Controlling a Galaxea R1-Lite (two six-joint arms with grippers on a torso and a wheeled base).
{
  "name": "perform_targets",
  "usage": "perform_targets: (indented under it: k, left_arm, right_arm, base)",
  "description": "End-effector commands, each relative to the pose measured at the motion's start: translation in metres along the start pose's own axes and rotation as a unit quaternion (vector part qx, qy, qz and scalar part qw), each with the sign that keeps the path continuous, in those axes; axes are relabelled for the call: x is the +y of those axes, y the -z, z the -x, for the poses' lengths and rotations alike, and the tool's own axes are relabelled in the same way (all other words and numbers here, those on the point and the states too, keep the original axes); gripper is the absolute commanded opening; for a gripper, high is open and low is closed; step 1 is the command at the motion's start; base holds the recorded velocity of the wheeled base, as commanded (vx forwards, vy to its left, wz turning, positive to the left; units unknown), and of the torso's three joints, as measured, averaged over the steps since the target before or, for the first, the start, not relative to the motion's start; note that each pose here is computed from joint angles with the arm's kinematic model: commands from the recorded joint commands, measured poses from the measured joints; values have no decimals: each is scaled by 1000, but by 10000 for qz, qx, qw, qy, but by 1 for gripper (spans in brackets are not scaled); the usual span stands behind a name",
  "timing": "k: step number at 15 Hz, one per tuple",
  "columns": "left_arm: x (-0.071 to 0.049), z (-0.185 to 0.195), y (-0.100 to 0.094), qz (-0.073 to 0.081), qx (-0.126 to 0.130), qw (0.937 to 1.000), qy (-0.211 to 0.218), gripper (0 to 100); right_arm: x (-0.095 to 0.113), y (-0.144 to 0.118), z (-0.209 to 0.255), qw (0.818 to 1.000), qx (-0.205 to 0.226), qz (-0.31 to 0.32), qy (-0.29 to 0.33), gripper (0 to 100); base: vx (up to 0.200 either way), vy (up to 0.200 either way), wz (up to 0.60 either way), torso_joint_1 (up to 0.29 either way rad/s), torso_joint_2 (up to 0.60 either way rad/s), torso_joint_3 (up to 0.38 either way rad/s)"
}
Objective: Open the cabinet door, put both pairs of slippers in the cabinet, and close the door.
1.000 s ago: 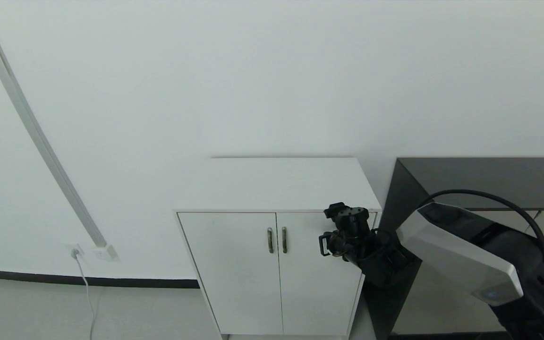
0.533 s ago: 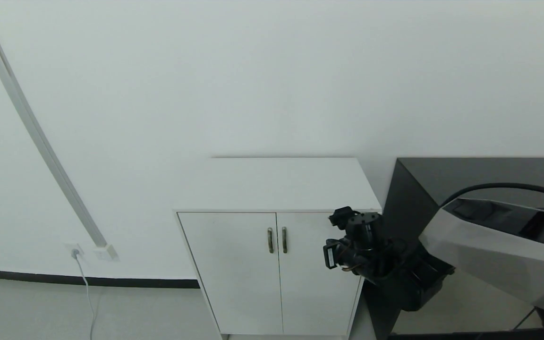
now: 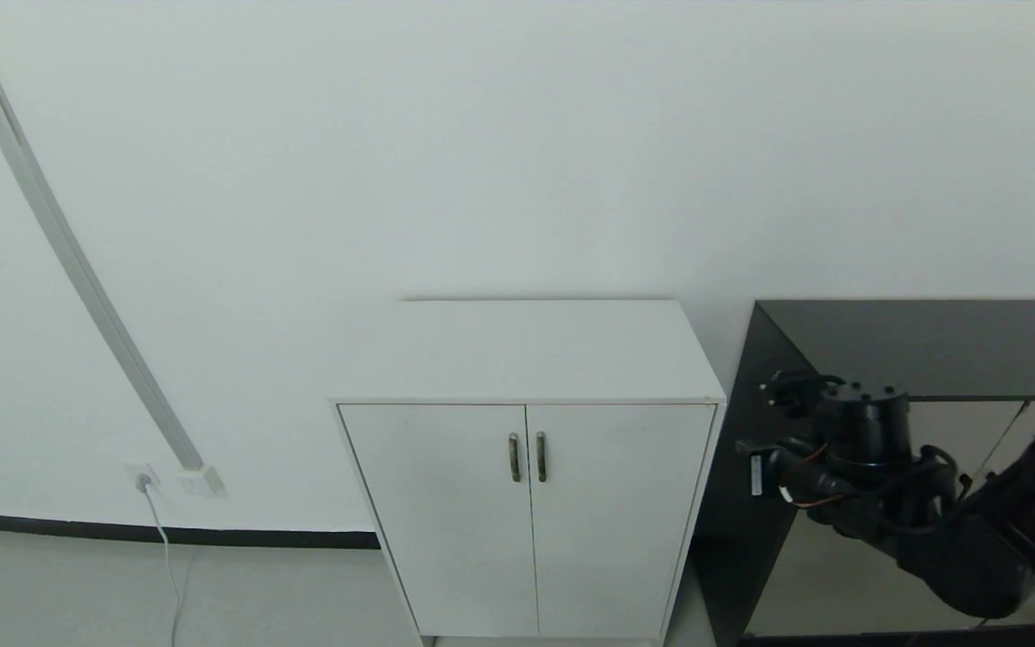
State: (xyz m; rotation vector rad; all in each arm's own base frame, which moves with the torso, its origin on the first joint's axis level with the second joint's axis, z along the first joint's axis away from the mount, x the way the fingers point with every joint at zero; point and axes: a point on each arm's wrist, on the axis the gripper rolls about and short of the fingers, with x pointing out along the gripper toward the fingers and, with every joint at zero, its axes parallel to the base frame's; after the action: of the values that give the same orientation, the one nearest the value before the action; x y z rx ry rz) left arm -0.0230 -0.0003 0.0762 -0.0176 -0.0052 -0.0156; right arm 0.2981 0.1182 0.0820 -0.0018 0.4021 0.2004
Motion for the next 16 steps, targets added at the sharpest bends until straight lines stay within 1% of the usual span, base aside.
perform_targets:
  k: [1,4,5,6,8,11,16]
  left_arm:
    - [0,0,0,-4,4,10000,-1,0]
    - [0,0,0,-4,4,10000,-1,0]
    - [0,0,0,-4,11,10000,-1,0]
    - [0,0,0,-4,4,10000,-1,0]
    - [0,0,0,-4,4,10000,-1,0]
    - [0,0,0,-4,4,10000,-1,0]
    - [0,0,0,4,4,10000,-1,0]
  right_arm:
    - [-32,-10,36,9987,-209,-205,428,0]
    - [-55,-3,63,9911,-218,-320,1277,0]
    - [-60,1,77,9885,-210,-342,1455,0]
    - [-61,3,85,9881,-226,-356,1482,0]
    - [-65,9,123,9862,-386,-363,1570,0]
    - [-67,24,161,9848,-505,-257,1639,0]
    - [-67,51,211,9841,-489,-327,1679,0]
  base:
    - [0,0,0,0,0,0]
    - [0,0,0,0,0,0]
    - [0,0,0,0,0,0]
    - [0,0,0,0,0,0]
    - [0,0,0,0,0,0]
    - [0,0,0,0,0,0]
    - [0,0,0,0,0,0]
